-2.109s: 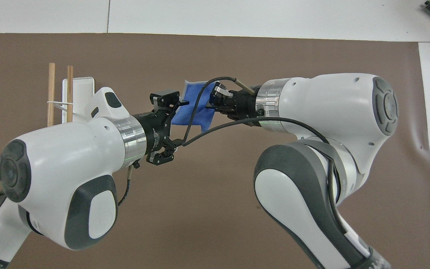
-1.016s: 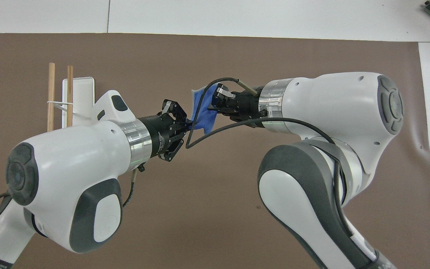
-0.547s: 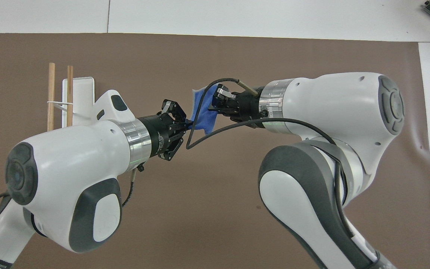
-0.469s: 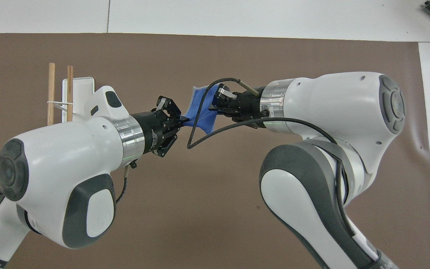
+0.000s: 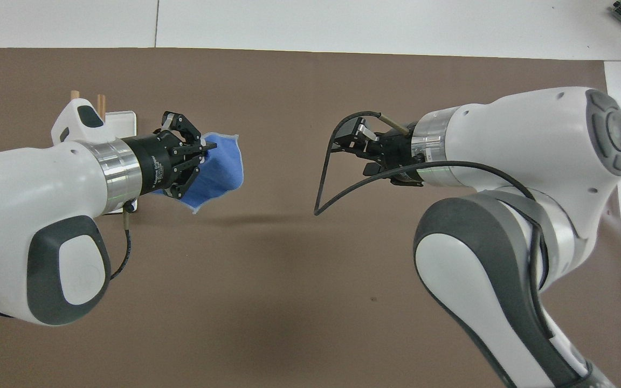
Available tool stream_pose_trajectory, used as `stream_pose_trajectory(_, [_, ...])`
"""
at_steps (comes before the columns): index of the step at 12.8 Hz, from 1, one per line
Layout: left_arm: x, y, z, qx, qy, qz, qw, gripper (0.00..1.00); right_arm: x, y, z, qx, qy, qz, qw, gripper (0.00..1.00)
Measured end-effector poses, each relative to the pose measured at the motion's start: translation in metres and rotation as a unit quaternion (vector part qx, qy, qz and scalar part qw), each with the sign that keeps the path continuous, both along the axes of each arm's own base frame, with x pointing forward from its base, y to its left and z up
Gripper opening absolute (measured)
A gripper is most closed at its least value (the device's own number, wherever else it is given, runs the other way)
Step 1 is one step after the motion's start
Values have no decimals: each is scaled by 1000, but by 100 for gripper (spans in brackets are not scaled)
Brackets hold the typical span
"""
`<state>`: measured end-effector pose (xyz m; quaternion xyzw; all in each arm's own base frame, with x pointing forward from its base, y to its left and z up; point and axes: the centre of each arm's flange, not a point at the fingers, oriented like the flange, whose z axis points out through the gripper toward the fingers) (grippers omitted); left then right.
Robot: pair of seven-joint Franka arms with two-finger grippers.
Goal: Right arm passes towel to left arm to hang
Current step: 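Carry the towel with the left gripper while the right gripper releases, withdraws, then drape the towel over the bar between the wooden sticks, open left gripper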
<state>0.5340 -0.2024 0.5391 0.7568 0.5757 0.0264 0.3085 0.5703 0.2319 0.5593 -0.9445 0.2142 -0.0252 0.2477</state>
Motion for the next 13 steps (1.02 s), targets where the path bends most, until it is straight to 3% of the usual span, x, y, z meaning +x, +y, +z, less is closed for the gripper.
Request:
stream_pose_trajectory(3, [20,88,-20,23,2,45,999,2,-8,-39,14,-39,9,27,999,99])
stream_pose_trajectory(9, [24,203,-38,67,-12,68,995,2,-11,-56,14,-101,-1,62,993,100])
stream_pose_trajectory(13, [21,257,-45,114,-47,47,991,2,-11,-60,13,-115,-6,81,990,100])
